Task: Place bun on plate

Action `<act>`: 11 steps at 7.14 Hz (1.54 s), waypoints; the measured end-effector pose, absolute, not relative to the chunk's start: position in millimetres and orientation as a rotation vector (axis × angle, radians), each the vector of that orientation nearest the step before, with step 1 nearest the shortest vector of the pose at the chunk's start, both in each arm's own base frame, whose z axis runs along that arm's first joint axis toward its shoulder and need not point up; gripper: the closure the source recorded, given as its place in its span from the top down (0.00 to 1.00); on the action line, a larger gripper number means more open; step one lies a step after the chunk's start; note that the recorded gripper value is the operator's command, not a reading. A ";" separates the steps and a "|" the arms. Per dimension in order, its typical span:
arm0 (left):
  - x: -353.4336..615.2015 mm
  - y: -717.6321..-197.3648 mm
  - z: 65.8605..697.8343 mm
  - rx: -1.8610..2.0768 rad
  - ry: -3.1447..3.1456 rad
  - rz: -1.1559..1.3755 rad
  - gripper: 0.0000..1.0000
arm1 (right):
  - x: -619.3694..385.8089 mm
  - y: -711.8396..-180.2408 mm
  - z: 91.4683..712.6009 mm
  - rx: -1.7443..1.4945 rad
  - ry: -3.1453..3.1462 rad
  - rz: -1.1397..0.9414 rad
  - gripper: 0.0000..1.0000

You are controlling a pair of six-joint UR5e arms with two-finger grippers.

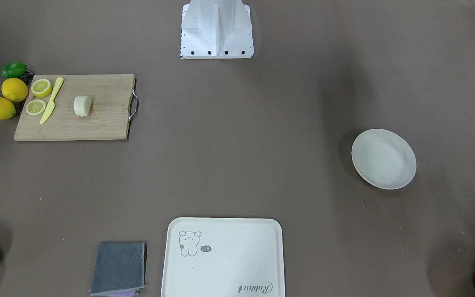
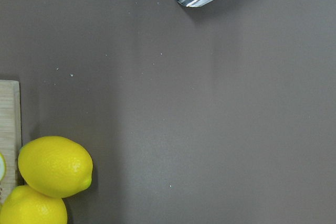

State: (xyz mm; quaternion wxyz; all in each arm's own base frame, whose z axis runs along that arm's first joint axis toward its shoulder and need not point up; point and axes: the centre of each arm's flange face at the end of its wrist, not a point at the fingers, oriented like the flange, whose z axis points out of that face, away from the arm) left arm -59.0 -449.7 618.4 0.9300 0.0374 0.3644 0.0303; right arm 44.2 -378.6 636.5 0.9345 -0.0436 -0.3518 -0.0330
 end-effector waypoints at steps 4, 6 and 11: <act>-58.7 -450.4 608.0 0.099 0.747 0.072 0.98 | 45.4 -381.7 627.2 -0.068 -0.718 -0.071 1.00; -57.6 -454.6 597.0 0.124 0.746 0.083 0.98 | 48.2 -384.3 616.9 -0.044 -0.718 -0.072 1.00; -55.2 -479.2 568.4 0.393 0.736 0.187 0.98 | 61.9 -417.3 552.4 0.138 -0.720 -0.098 1.00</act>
